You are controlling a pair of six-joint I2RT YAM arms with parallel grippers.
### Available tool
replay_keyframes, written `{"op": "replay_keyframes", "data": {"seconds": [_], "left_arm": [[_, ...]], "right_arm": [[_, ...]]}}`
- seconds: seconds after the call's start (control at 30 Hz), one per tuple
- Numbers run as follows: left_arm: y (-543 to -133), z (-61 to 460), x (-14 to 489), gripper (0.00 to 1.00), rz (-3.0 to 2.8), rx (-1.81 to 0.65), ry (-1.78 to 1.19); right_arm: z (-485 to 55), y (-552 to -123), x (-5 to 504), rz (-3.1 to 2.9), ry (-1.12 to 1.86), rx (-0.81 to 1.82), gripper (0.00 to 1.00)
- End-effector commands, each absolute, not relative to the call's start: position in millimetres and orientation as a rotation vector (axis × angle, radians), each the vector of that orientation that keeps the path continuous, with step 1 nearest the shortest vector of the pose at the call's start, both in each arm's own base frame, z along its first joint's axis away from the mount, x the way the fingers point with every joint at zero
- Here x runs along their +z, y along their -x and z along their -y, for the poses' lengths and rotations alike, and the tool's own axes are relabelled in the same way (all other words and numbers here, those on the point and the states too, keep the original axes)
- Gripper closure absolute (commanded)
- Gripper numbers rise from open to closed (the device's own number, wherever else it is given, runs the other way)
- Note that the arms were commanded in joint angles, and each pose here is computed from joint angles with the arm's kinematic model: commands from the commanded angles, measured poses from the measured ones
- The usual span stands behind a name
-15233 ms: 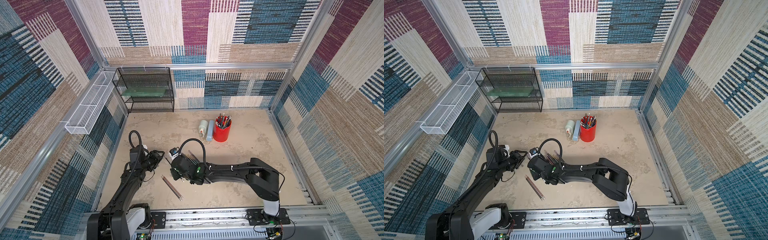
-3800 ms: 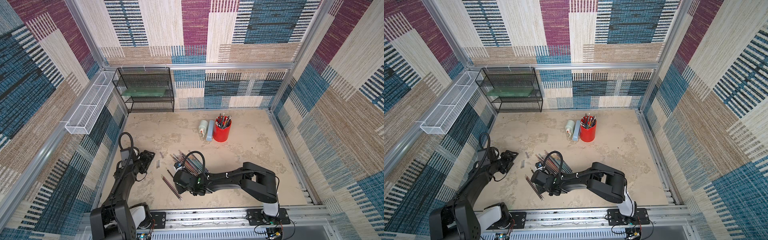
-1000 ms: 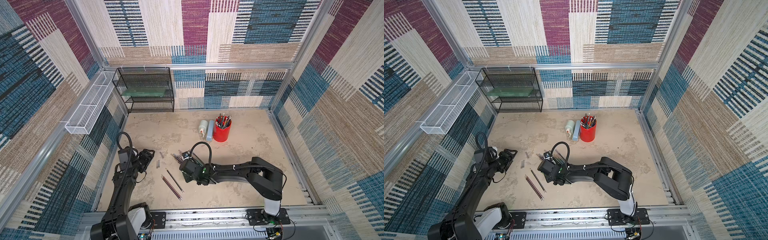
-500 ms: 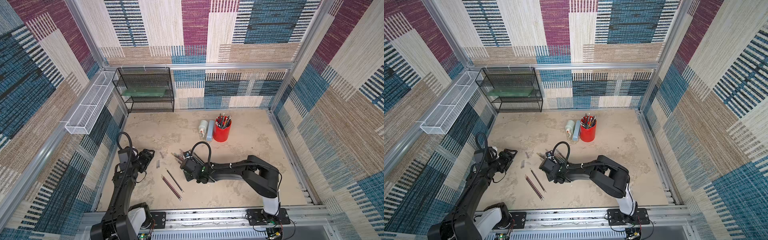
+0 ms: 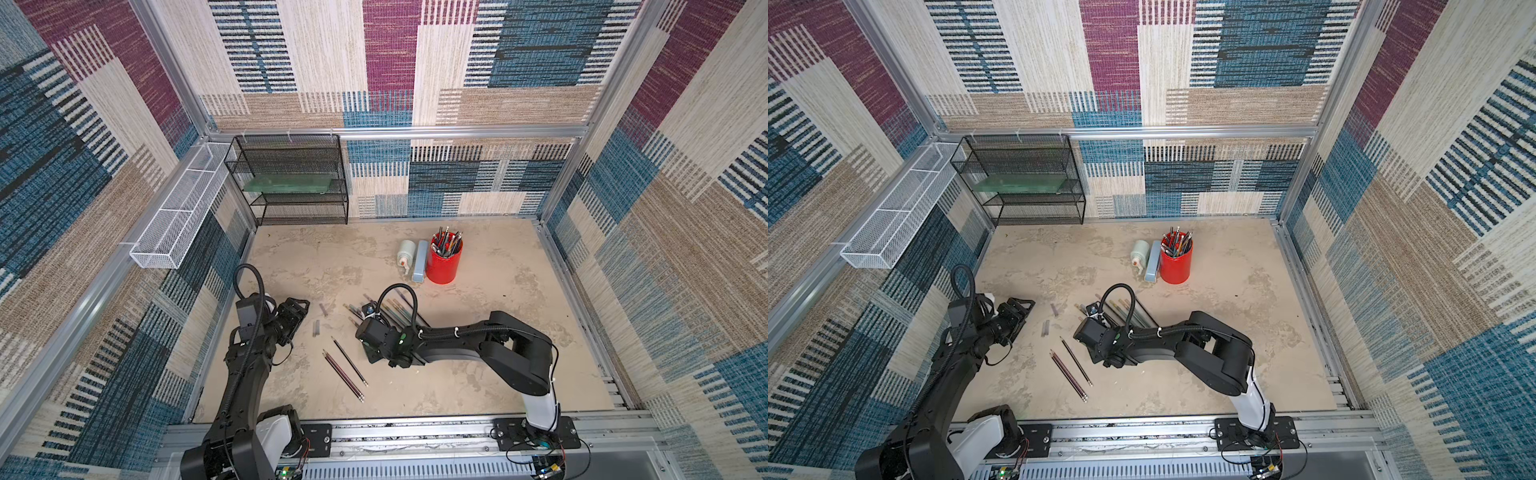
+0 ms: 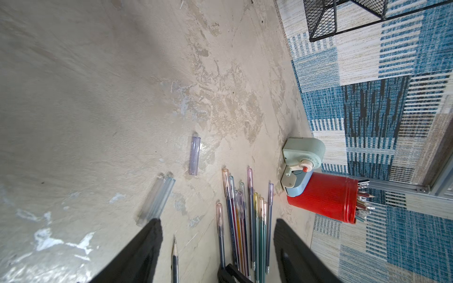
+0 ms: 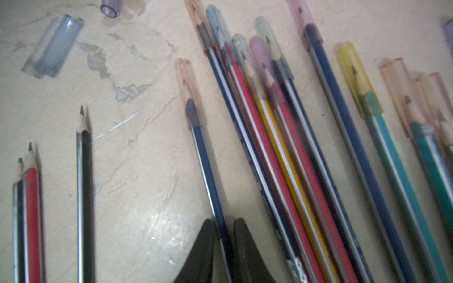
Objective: Remove the protective cover of the pencils
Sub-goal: Pick up the pencil from the center of the board.
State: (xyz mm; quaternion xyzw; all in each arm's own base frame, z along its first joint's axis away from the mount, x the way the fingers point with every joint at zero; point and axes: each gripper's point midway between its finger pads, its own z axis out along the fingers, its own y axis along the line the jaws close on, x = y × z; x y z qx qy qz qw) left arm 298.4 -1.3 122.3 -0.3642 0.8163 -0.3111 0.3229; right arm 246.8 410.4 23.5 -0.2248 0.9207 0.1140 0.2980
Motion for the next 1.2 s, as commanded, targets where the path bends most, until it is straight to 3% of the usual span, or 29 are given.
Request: {"op": "replay_keyframes", "data": {"seconds": [0.0,0.43,0.5,0.53,0.57,0.8,1.17], "left_arm": [[-300.9,2.0,128.0,0.24,-2.118,-0.828,0.928],[-284.7,-21.3,125.8,0.23,-2.001,-0.713,1.13],[-282.0,-21.3,125.2,0.14,-1.985,-0.713,1.11],[-280.7,-19.6,124.6,0.02,-1.982,-0.725,1.092],[-280.3,-16.9,125.3,0.0,-1.975,-0.748,1.071],[-299.8,18.2,153.6,0.09,-1.907,-1.046,0.822],[-320.5,49.3,145.9,0.26,-1.98,-1.225,0.717]], "right_arm": [[-410.5,-241.3,17.0,-2.467,0.632,0.299,0.81],[-425.7,-240.1,31.0,-2.431,0.649,0.35,0.92],[-429.0,-240.1,36.7,-2.424,0.652,0.362,0.92],[-431.0,-239.4,40.1,-2.417,0.656,0.369,0.92],[-432.4,-239.3,42.9,-2.41,0.659,0.375,0.92],[-439.1,-239.5,64.3,-2.354,0.638,0.444,0.95],[-446.4,-242.9,86.0,-2.308,0.609,0.509,0.99]]}}
